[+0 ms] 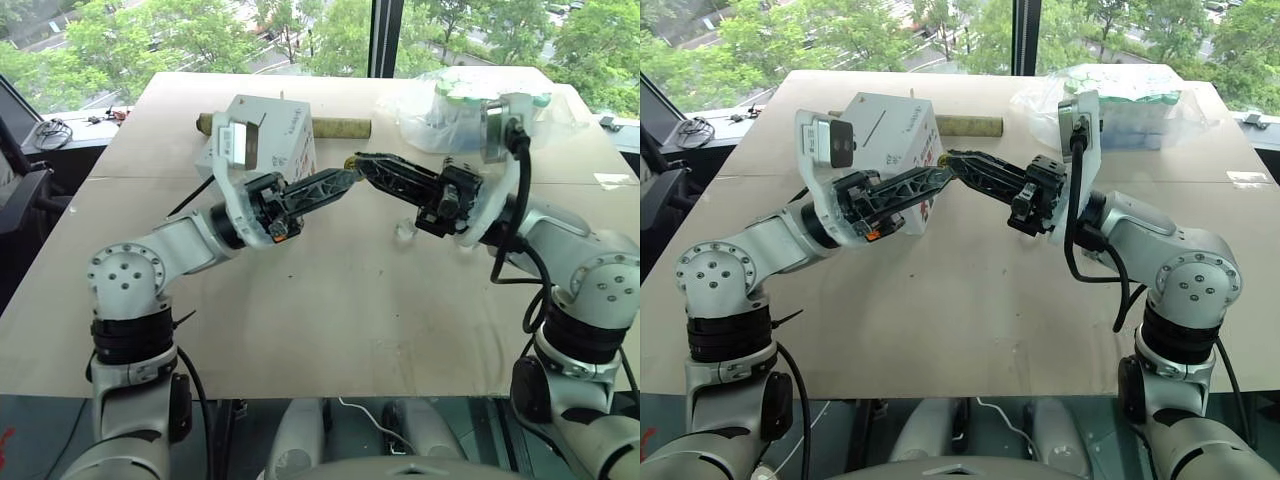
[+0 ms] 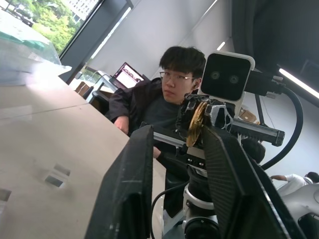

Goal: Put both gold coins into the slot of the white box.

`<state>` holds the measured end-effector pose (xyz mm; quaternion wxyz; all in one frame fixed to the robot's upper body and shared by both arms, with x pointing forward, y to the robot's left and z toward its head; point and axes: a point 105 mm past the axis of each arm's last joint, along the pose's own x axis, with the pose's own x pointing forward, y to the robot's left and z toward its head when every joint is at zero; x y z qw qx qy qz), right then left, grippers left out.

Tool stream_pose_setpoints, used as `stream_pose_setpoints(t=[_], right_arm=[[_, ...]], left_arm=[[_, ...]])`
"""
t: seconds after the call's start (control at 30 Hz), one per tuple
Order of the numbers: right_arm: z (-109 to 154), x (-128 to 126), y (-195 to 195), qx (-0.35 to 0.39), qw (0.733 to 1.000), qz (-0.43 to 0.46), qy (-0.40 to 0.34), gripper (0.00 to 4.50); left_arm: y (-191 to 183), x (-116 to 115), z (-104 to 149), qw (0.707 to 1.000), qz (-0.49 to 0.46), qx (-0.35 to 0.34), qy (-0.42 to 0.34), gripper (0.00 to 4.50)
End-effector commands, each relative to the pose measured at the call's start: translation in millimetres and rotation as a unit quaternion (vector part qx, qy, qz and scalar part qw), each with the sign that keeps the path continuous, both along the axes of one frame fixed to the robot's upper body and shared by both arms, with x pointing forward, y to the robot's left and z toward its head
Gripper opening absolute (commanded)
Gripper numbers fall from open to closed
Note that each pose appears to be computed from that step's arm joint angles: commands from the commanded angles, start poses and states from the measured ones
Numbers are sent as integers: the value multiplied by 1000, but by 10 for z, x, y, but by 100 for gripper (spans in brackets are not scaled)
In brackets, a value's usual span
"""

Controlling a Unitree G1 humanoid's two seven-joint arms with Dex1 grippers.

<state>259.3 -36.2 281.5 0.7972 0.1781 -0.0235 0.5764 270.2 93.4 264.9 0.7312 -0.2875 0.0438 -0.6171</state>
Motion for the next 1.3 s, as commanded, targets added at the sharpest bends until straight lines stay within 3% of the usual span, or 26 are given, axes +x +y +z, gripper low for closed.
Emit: stream_pose_setpoints(t=[0.03,0.33,0.37,0.4,0.53,0.6,0.67,0.8,0.87,0.93,1.03,1.3], right_arm=[[40,-119,60,3,1000,27,-13,0],[52,-162,26,-4,998,31,-52,0],[46,-172,8,-6,998,33,-56,62],[34,-178,-13,-14,997,32,-62,89],[-51,-116,-232,-108,987,-21,-116,274],[-89,-82,-376,-195,963,-63,-173,377],[-70,-51,-514,-238,945,-94,-205,442],[4,-82,-644,-244,934,-109,-238,442],[1,-91,-700,-250,930,-116,-245,442],[-5,-89,-735,-254,927,-122,-247,442],[-14,-113,-772,-260,926,-124,-246,442],[-53,-162,-785,-268,923,-131,-243,442]], left_arm=[[-16,-82,144,999,-19,-16,-24,5],[113,-47,149,999,25,-6,-41,5],[151,-28,160,998,39,-5,-46,0],[186,-10,173,997,53,-3,-53,0],[376,119,261,981,158,27,-108,0],[495,199,362,958,238,56,-149,0],[625,292,469,921,332,87,-184,0],[854,539,479,826,492,191,-197,0],[989,708,416,763,559,273,-175,0],[1057,808,395,733,585,313,-150,0],[1089,941,316,737,573,346,-95,0],[1124,1069,138,785,491,377,-5,0]])
